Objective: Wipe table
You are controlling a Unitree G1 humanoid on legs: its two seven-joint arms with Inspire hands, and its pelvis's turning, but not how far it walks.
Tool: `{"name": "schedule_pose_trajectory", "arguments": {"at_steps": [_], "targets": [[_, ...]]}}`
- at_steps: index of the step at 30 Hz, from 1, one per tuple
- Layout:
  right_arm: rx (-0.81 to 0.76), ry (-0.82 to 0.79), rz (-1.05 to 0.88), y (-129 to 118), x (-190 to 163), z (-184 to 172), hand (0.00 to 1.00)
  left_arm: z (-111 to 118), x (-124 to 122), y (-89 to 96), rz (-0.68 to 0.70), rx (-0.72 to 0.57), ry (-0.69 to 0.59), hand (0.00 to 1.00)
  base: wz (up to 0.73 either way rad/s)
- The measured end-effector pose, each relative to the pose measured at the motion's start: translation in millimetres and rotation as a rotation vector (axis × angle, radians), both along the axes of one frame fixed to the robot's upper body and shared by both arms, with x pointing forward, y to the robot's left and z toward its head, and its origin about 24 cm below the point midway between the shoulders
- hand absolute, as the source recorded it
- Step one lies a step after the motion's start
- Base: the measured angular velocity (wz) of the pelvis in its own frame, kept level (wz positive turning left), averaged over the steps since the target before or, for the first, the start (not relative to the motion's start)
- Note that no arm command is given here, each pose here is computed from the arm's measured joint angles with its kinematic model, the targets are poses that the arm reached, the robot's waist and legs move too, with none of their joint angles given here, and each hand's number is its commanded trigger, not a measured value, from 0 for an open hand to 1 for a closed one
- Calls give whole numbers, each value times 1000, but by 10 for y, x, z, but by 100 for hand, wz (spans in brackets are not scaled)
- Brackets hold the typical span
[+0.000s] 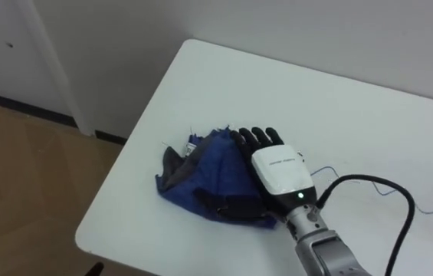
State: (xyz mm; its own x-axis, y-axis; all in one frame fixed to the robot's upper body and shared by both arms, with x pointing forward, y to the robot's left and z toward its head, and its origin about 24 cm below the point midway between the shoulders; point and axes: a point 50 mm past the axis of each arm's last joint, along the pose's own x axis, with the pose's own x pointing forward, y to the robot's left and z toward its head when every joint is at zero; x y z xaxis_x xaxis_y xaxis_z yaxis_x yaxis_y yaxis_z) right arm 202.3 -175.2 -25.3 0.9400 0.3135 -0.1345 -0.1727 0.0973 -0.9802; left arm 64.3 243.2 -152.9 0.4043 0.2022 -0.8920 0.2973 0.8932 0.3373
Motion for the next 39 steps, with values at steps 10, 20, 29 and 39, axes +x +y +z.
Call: {"name": "schedule_pose_trajectory", "arguments": {"at_steps": [10,20,29,39], "targets": [[-25,76,0,-3,-72,-139,0,2,6,4,0,1,-2,0,1],[-16,76,-34,-40,-88,-186,100,2,-1,1,-3,2,1,0,4],[27,-39,-74,-54,19,-51,100,19,26,-23,-16,-3,-16,0,0],[104,-40,-120,-94,51,-34,100,15,19,-39,-6,-4,-19,0,0]]}}
